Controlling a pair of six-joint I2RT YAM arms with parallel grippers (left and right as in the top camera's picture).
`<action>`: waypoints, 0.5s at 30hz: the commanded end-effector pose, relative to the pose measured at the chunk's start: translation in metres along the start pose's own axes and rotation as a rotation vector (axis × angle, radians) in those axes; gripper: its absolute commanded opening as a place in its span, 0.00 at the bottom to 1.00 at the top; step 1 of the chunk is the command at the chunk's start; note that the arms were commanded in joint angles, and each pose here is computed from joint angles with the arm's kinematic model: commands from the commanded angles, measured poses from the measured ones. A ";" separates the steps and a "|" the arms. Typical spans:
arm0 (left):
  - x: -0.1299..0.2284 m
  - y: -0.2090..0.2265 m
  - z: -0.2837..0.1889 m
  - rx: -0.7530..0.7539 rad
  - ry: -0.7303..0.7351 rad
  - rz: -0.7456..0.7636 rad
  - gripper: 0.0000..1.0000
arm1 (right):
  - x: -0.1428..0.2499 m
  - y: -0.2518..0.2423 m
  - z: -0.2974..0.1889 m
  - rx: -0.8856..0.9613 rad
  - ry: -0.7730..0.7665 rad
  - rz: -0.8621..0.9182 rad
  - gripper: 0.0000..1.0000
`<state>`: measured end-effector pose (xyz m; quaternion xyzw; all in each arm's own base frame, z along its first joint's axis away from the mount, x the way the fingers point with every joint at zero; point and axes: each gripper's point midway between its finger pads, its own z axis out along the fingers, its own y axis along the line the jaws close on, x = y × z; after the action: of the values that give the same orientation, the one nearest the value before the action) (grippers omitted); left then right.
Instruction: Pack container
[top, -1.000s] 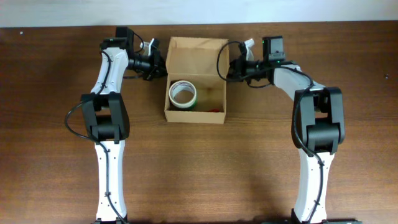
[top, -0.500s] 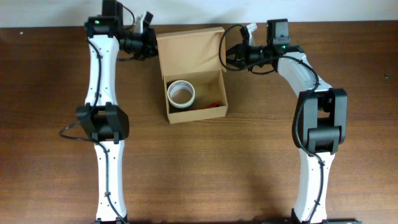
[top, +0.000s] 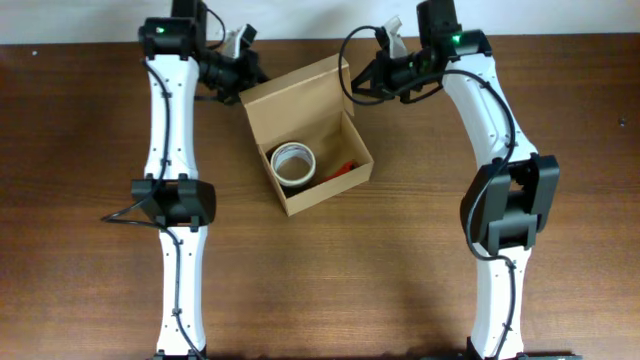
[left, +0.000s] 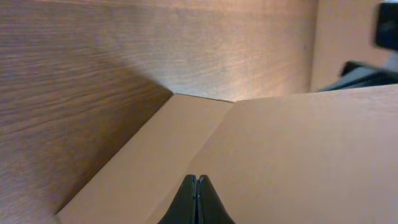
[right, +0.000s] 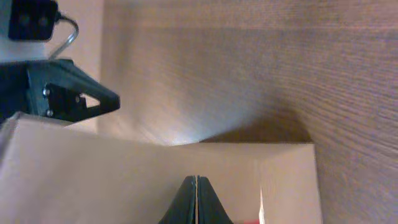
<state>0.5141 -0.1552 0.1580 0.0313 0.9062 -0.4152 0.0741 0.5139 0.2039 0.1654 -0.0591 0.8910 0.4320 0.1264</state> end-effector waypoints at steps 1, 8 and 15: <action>0.004 -0.018 0.000 -0.074 -0.007 0.085 0.02 | -0.008 0.029 -0.023 0.074 -0.045 -0.174 0.04; 0.009 -0.047 -0.008 -0.158 -0.038 0.150 0.01 | -0.007 0.040 -0.026 0.089 -0.044 -0.202 0.04; 0.015 -0.074 -0.014 -0.182 -0.061 0.175 0.01 | -0.003 0.041 -0.044 0.185 -0.028 -0.252 0.04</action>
<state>0.4951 -0.1930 0.1897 0.0880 0.9290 -0.3424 0.1093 0.5005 0.1980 0.1855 -0.1101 0.9148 0.3616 0.1426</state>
